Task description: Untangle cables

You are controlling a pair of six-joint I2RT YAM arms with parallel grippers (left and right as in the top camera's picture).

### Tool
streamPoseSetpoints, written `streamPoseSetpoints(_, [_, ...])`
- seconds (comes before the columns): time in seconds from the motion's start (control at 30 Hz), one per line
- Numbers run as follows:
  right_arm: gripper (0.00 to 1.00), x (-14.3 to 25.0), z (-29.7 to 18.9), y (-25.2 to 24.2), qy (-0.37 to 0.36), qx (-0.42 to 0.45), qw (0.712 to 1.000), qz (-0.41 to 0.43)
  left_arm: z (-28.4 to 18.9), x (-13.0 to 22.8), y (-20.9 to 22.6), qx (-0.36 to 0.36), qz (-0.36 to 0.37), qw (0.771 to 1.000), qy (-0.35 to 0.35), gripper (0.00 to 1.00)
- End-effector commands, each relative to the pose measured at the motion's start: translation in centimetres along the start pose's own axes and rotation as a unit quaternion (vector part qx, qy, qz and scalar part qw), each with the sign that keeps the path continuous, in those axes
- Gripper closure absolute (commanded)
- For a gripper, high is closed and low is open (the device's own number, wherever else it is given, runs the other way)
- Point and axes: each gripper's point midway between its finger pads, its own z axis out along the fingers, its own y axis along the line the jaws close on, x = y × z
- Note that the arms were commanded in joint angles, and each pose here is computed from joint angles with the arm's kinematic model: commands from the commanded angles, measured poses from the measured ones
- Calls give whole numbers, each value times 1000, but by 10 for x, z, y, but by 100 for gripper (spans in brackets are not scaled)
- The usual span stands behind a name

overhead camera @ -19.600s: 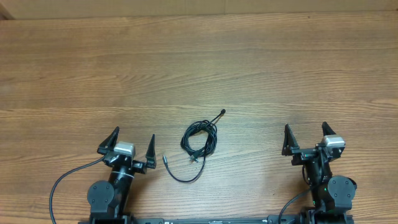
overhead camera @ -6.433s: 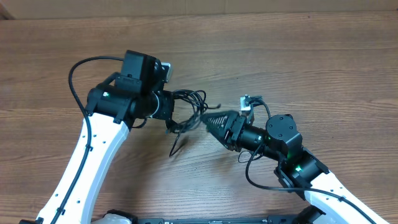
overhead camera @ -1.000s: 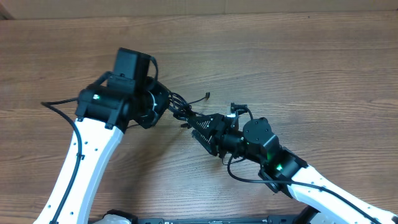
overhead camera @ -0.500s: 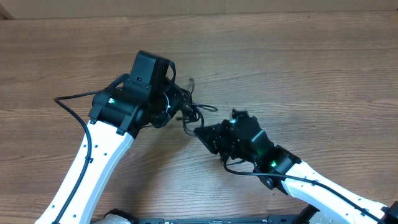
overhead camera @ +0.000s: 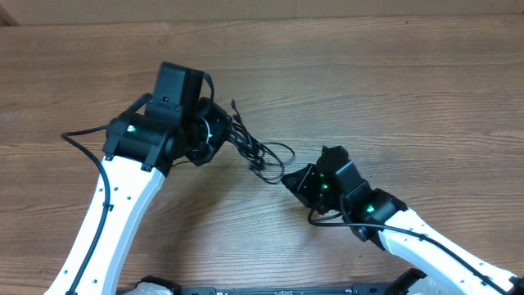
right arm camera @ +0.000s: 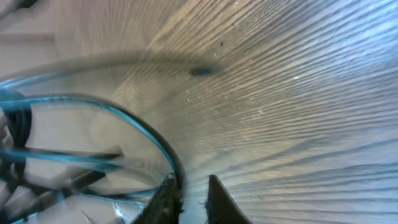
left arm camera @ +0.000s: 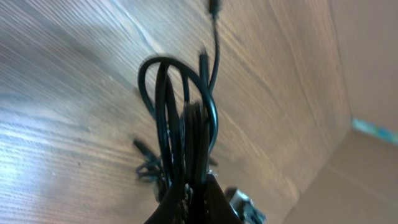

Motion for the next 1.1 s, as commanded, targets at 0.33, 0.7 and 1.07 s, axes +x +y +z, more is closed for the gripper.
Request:
streamPoseSetpoints(0.33, [77, 21, -56, 99, 65, -220, 972, -47, -12, -10, -1, -2, -19, 998, -58, 96])
streamPoseSetpoints(0.7, [74, 28, -29, 105, 49, -209, 976, 16, -5, 26, -10, 1, 3, 1000, -25, 96])
streamPoseSetpoints(1.07, [96, 6, -19, 93, -5, -182, 981, 61, -3, 65, -20, 15, 34, 999, 26, 96])
